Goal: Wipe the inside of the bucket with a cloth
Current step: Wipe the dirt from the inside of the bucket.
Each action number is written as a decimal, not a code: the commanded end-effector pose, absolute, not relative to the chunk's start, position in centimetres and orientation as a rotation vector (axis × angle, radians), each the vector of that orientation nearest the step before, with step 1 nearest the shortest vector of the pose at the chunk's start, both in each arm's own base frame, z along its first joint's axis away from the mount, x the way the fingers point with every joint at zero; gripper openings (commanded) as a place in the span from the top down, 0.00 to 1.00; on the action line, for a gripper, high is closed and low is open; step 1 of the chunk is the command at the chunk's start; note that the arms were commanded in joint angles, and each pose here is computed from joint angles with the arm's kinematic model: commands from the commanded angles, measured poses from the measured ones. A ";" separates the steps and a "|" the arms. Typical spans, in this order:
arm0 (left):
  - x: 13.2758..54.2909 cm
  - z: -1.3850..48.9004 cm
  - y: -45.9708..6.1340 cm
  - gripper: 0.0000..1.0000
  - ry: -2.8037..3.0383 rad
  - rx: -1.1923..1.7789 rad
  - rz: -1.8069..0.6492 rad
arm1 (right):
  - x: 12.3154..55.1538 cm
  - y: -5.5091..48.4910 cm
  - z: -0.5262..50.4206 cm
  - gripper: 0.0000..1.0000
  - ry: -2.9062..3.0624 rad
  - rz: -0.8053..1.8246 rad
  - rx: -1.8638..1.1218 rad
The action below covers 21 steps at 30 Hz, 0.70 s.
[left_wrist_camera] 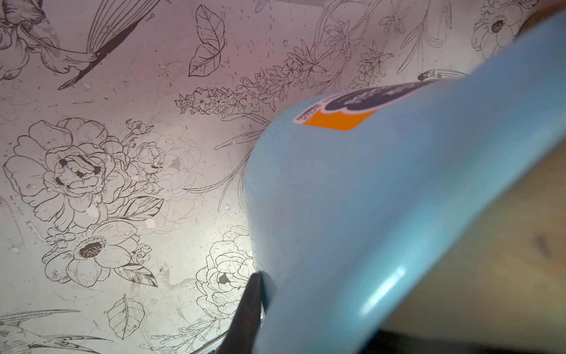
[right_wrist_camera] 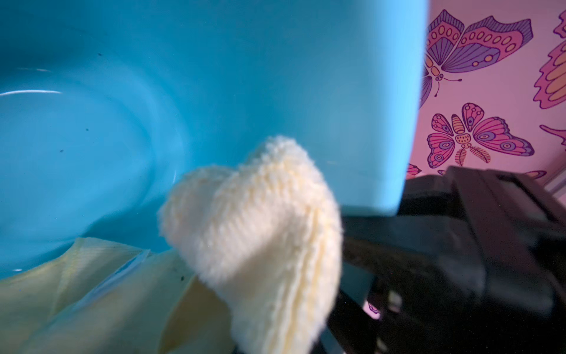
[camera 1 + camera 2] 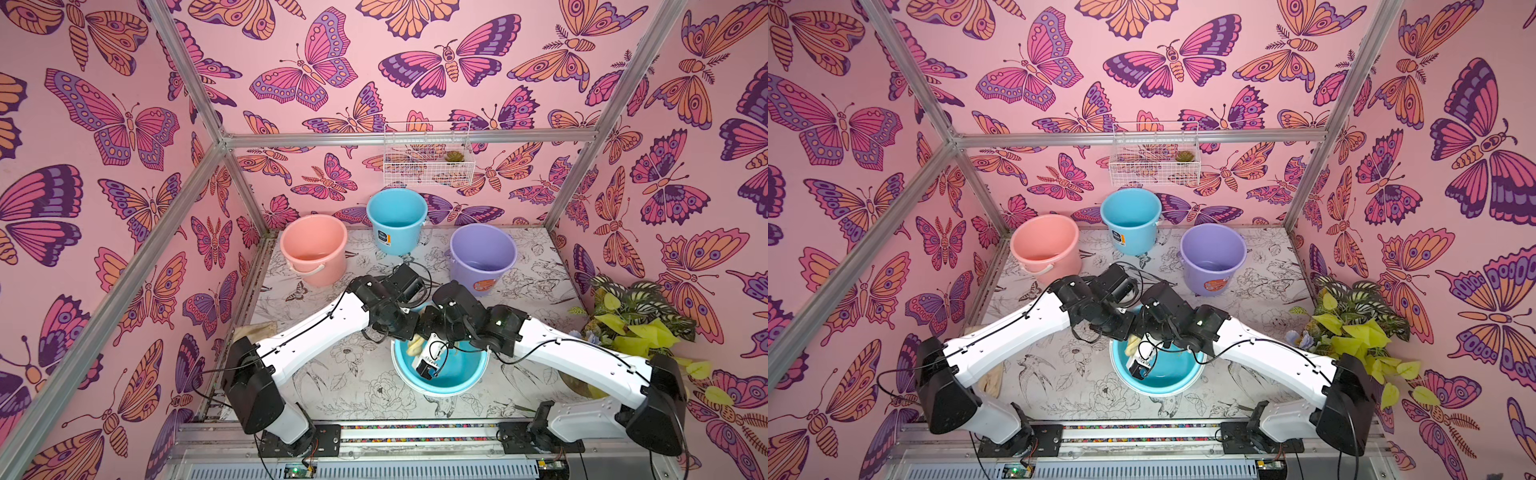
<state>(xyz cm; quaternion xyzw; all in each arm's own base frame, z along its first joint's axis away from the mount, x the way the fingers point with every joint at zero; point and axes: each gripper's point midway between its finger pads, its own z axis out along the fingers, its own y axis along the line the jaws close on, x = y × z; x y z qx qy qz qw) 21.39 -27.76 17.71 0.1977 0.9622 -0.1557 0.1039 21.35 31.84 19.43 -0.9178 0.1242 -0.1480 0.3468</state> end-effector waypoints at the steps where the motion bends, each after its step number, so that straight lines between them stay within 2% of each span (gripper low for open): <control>1: 21.4 19.3 -28.9 1.00 2.786 0.602 -0.550 | 22.3 31.5 20.2 1.00 0.329 -0.483 -2.394; 7: 21.4 19.0 -28.9 1.00 2.791 0.612 -0.544 | 23.0 27.2 20.8 1.00 0.510 -0.623 -2.422; 14: 21.8 19.0 -29.3 1.00 2.788 0.617 -0.542 | 21.7 21.5 21.3 1.00 0.727 -0.716 -2.446; 21: 21.9 18.9 -29.3 1.00 2.790 0.614 -0.534 | 17.7 18.2 21.4 1.00 0.925 -0.572 -2.459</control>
